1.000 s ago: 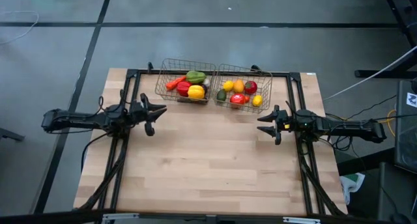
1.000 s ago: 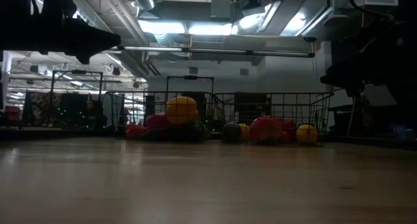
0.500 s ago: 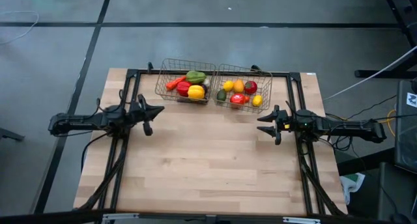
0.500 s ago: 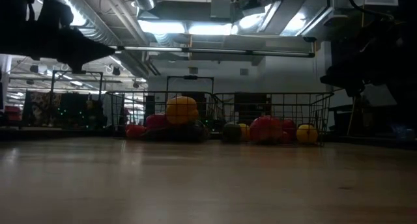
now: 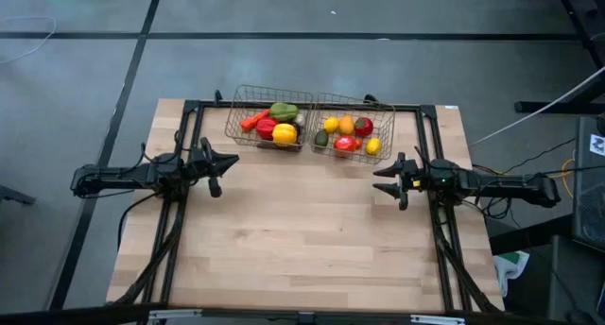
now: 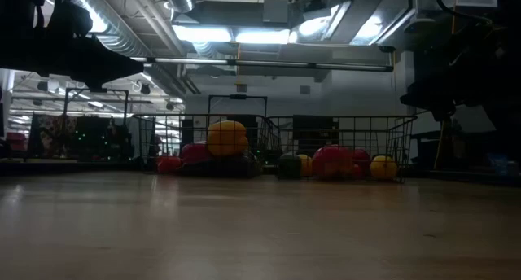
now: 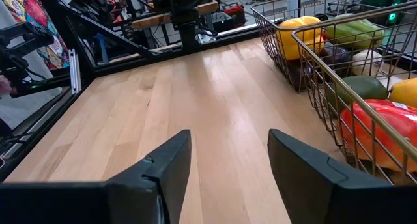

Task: Sort produce into baskets
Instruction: Return to Home Position

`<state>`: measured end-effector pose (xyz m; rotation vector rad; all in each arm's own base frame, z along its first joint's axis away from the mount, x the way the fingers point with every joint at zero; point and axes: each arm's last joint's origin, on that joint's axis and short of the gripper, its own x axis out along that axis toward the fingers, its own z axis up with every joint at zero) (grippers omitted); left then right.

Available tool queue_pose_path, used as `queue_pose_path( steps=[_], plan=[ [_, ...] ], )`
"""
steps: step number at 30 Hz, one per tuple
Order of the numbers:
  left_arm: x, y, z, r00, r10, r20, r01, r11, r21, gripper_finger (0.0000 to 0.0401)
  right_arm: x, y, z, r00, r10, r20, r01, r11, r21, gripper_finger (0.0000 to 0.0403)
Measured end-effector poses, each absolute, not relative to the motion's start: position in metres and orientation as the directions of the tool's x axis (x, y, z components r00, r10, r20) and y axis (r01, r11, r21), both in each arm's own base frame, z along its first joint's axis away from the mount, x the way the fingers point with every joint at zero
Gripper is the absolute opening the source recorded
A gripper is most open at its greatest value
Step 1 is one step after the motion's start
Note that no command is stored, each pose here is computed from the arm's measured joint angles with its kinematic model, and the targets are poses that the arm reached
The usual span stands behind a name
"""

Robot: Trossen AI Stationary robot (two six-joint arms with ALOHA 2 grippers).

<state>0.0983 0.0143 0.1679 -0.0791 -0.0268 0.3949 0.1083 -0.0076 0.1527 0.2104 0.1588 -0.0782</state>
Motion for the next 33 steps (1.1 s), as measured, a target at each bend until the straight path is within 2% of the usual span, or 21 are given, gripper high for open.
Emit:
queue_pose_path(
  steps=[7,33],
  plan=[
    [0.0983,0.0143,0.1679,0.923,0.386,0.011,-0.386,0.923,-0.003,0.0031,0.1083,-0.0075,0.1527,0.984,-0.06,-0.165,0.093,0.975,0.202,0.0204],
    [0.0983,0.0143,0.1678,0.923,0.385,0.011,-0.385,0.923,-0.003,0.0031,0.1083,-0.0075,0.1527,0.984,-0.06,-0.165,0.094,0.975,0.202,0.0204]
  ],
)
